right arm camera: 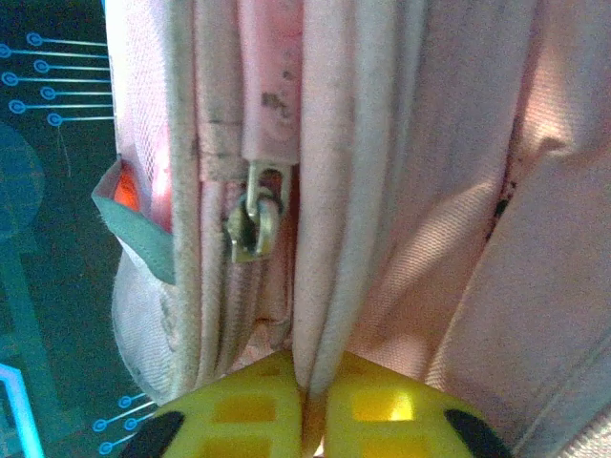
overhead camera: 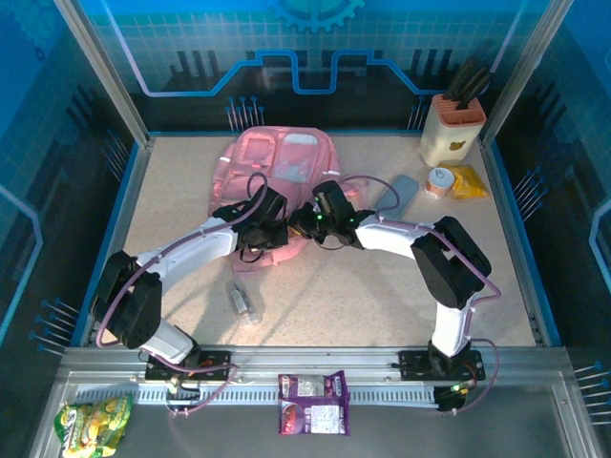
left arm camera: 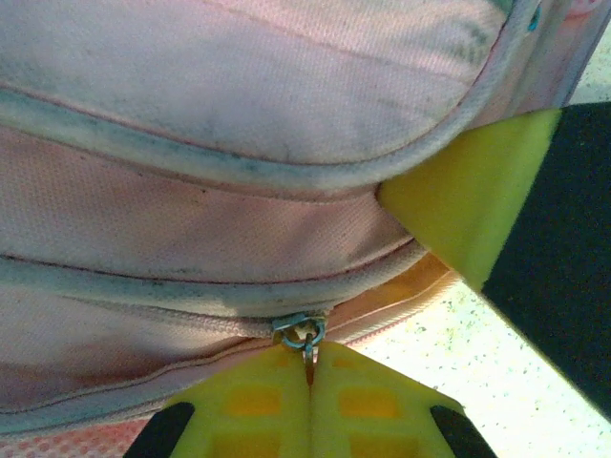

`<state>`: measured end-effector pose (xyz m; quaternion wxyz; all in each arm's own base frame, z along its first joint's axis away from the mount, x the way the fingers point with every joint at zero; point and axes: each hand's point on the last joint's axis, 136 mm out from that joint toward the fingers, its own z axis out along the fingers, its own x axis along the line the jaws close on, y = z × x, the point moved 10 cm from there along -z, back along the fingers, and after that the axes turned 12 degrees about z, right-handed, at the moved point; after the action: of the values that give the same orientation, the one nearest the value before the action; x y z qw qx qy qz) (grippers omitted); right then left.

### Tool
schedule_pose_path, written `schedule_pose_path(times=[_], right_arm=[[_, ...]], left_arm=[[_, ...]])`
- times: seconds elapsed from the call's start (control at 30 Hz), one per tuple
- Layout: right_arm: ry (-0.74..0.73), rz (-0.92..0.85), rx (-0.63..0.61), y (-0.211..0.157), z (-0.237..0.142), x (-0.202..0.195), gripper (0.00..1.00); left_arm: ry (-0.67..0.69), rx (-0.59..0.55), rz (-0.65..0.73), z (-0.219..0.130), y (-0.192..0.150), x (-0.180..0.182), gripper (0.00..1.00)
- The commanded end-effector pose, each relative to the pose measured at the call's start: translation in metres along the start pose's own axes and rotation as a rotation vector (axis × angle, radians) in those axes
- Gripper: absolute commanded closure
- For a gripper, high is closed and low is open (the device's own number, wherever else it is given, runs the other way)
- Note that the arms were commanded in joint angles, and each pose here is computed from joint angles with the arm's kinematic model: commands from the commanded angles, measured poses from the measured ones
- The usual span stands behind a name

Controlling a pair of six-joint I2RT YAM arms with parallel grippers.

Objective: Pack the student bag
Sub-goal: Unzip the student bag at the center of the table.

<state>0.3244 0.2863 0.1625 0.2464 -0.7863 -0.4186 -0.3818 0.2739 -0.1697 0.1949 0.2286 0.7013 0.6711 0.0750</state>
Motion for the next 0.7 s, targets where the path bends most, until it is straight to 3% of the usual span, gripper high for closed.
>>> schedule_pose_path(times=[0.0, 0.2, 0.47, 0.57, 0.67], right_arm=[[0.048, -0.073, -0.056, 0.018, -0.006, 0.014, 0.99], [0.112, -0.216, 0.024, 0.05, -0.042, 0.02, 1.0], [0.132, -0.227, 0.041, 0.123, -0.077, 0.024, 1.0], [0.111, -0.224, 0.027, 0.146, -0.076, 0.033, 1.0], [0.107, -0.246, 0.083, 0.144, -0.064, 0.048, 0.97]], left_arm=[[-0.034, -0.022, 0.031, -0.021, 0.002, -0.006, 1.0], [0.161, 0.027, 0.03, -0.031, -0.019, 0.019, 1.0], [0.252, -0.001, -0.061, -0.041, -0.025, 0.064, 1.0], [0.15, -0.057, -0.05, -0.038, -0.019, 0.06, 1.0], [-0.008, -0.098, -0.054, -0.03, -0.013, 0.037, 1.0]])
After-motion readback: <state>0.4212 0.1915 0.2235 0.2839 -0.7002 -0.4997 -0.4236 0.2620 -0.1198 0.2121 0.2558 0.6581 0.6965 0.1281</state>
